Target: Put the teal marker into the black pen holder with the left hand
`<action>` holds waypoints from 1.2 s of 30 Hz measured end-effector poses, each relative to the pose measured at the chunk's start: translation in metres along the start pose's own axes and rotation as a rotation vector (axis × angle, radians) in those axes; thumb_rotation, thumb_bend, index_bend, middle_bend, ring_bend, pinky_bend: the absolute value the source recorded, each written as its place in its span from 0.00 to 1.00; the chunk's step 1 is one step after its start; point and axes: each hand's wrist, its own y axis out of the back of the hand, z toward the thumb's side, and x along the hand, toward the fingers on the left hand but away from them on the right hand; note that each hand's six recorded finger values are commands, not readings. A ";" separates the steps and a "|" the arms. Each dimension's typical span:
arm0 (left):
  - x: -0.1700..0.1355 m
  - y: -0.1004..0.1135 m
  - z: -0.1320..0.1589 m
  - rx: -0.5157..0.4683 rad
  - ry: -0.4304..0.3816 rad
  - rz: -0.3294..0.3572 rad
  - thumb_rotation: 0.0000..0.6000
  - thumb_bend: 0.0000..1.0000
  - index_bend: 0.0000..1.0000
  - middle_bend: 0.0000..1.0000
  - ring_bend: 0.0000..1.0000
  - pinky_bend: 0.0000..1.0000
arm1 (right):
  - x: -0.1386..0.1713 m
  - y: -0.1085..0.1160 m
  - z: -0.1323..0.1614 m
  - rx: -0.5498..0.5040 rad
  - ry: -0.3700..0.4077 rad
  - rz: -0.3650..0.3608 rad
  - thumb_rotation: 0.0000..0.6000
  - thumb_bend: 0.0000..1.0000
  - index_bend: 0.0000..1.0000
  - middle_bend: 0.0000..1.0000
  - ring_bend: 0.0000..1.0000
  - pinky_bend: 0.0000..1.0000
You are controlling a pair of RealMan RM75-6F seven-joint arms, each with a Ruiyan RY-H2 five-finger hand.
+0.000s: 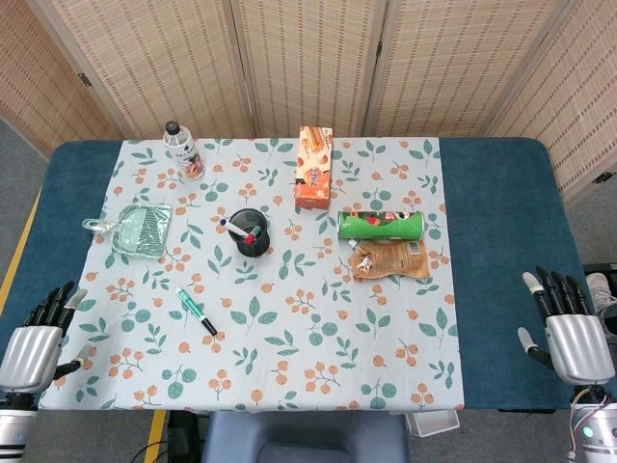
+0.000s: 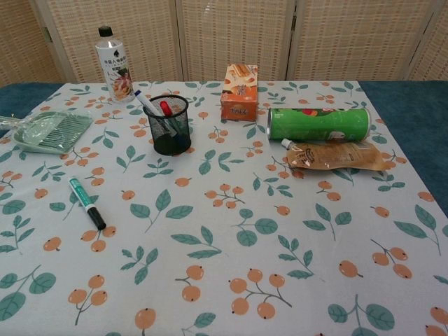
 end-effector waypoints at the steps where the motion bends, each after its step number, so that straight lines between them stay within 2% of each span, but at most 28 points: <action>1: 0.000 -0.001 0.000 0.001 -0.001 -0.002 1.00 0.32 0.00 0.00 0.00 0.23 | 0.000 0.000 0.000 0.000 0.000 0.002 1.00 0.33 0.03 0.00 0.00 0.00; 9: -0.001 -0.004 0.004 0.008 -0.018 -0.013 1.00 0.32 0.00 0.00 0.00 0.23 | -0.003 -0.003 0.000 -0.002 0.001 0.016 1.00 0.33 0.03 0.00 0.00 0.00; 14: -0.001 0.000 0.013 0.006 -0.072 0.010 1.00 0.32 0.00 0.00 0.00 0.23 | -0.006 -0.006 -0.001 -0.002 -0.004 0.032 1.00 0.33 0.03 0.00 0.00 0.00; 17: 0.001 0.003 0.023 0.018 -0.134 0.020 1.00 0.32 0.02 0.00 0.00 0.23 | -0.008 -0.007 -0.001 -0.001 -0.004 0.042 1.00 0.33 0.03 0.00 0.00 0.00; 24: 0.018 0.007 0.044 0.060 -0.322 0.019 1.00 0.32 0.18 0.01 0.00 0.22 | -0.013 -0.014 0.002 0.005 0.005 0.070 1.00 0.33 0.03 0.00 0.00 0.00; 36: 0.072 -0.003 0.079 0.150 -0.570 -0.053 1.00 0.32 0.32 0.16 0.00 0.18 | -0.022 -0.020 -0.003 -0.002 -0.014 0.103 1.00 0.33 0.03 0.00 0.00 0.00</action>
